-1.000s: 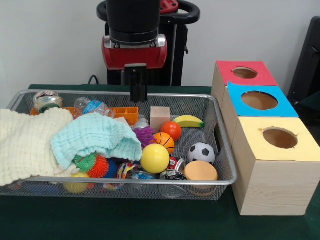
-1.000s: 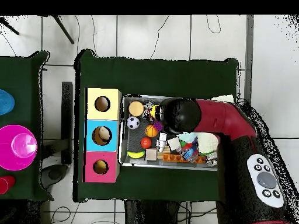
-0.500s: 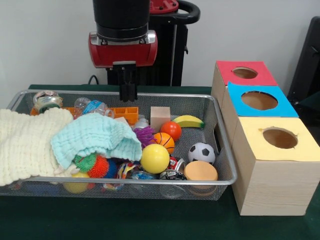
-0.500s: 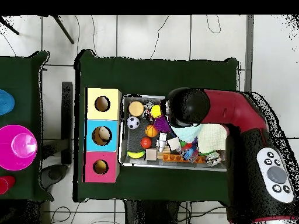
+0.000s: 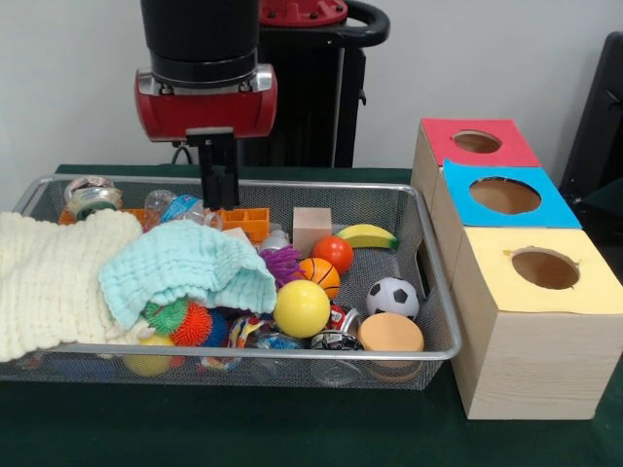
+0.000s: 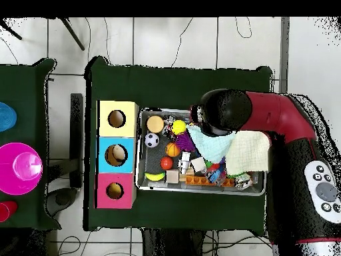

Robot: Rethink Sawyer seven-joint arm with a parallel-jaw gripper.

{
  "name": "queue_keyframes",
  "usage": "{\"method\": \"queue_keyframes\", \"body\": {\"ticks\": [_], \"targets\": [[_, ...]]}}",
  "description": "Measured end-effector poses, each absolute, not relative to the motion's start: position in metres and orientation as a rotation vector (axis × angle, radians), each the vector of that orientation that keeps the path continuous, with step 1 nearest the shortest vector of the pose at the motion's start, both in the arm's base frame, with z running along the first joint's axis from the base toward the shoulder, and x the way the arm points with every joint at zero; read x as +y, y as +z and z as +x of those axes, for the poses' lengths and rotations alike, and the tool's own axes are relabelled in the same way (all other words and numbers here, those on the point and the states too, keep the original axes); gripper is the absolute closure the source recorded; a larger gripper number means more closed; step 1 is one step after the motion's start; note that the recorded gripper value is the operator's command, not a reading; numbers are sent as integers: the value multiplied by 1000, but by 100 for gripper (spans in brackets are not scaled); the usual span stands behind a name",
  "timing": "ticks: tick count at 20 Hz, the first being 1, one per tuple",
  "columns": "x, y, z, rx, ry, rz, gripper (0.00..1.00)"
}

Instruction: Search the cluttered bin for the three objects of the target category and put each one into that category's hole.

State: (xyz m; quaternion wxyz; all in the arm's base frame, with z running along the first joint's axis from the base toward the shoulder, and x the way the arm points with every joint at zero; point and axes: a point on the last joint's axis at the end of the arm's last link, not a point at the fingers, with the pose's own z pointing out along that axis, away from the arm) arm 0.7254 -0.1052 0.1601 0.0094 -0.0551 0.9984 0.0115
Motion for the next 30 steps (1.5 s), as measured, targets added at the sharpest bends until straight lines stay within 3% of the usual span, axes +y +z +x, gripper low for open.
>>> {"method": "queue_keyframes", "body": {"ticks": [30], "targets": [[-188, 158, 769, 3030, -43, -375, 100]]}}
